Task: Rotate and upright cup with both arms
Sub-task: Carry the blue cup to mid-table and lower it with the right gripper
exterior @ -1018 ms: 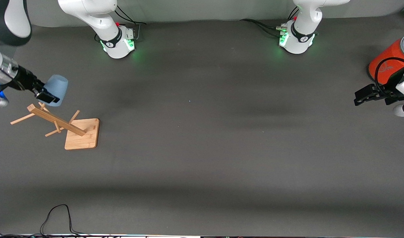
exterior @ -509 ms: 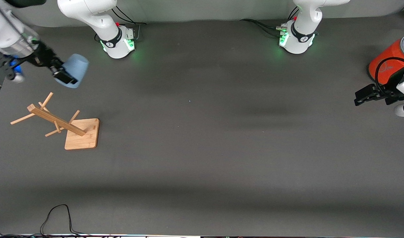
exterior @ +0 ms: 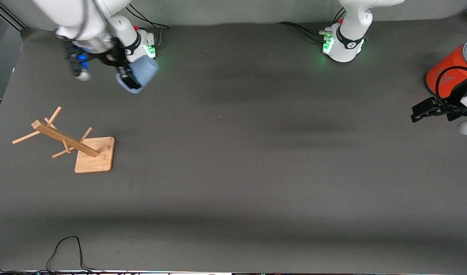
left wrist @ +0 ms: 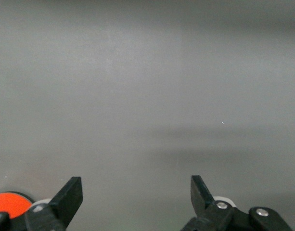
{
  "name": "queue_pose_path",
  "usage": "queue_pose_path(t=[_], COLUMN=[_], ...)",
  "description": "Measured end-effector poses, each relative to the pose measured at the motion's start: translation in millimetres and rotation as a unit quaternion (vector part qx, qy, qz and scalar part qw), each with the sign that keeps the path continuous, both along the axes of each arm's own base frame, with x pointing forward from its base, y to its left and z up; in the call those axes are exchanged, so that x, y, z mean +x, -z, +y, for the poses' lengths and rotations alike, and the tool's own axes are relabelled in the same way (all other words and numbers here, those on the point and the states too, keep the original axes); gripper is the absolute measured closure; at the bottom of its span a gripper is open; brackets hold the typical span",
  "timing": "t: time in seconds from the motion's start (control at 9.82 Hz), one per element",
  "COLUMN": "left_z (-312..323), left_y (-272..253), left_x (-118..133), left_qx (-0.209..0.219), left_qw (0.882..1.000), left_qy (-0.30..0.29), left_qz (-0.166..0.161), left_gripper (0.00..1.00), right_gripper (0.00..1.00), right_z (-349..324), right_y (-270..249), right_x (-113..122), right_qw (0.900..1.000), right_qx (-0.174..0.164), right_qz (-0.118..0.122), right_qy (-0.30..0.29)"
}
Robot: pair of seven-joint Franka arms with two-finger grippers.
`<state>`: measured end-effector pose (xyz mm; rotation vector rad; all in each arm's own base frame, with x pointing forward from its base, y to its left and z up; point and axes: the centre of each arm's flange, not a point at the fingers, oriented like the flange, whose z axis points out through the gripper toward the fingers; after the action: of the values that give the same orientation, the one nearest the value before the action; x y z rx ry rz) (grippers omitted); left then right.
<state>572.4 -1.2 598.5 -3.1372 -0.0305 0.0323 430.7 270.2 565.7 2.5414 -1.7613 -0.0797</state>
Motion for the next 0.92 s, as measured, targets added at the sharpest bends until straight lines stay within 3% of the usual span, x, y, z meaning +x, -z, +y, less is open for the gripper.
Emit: queue_pose_path(t=[0.2, 0.51, 0.92], left_z=[0, 1, 0], left_y=[0, 0, 0], left_x=[0, 0, 0], left_qx=[0.000, 0.000, 0.000], left_qw=[1.000, 1.000, 1.000], left_qy=[0.000, 0.000, 0.000], left_qz=[0.000, 0.000, 0.000], left_gripper=[0.00, 0.00, 0.00], right_gripper=[0.18, 0.18, 0.18], right_z=[80, 194, 281], right_y=[28, 96, 211], right_x=[9, 5, -8], right_qw=[0.999, 0.992, 0.976], right_qx=[-0.027, -0.069, -0.096], right_qz=[0.000, -0.009, -0.036], right_qy=[0.045, 0.106, 0.190])
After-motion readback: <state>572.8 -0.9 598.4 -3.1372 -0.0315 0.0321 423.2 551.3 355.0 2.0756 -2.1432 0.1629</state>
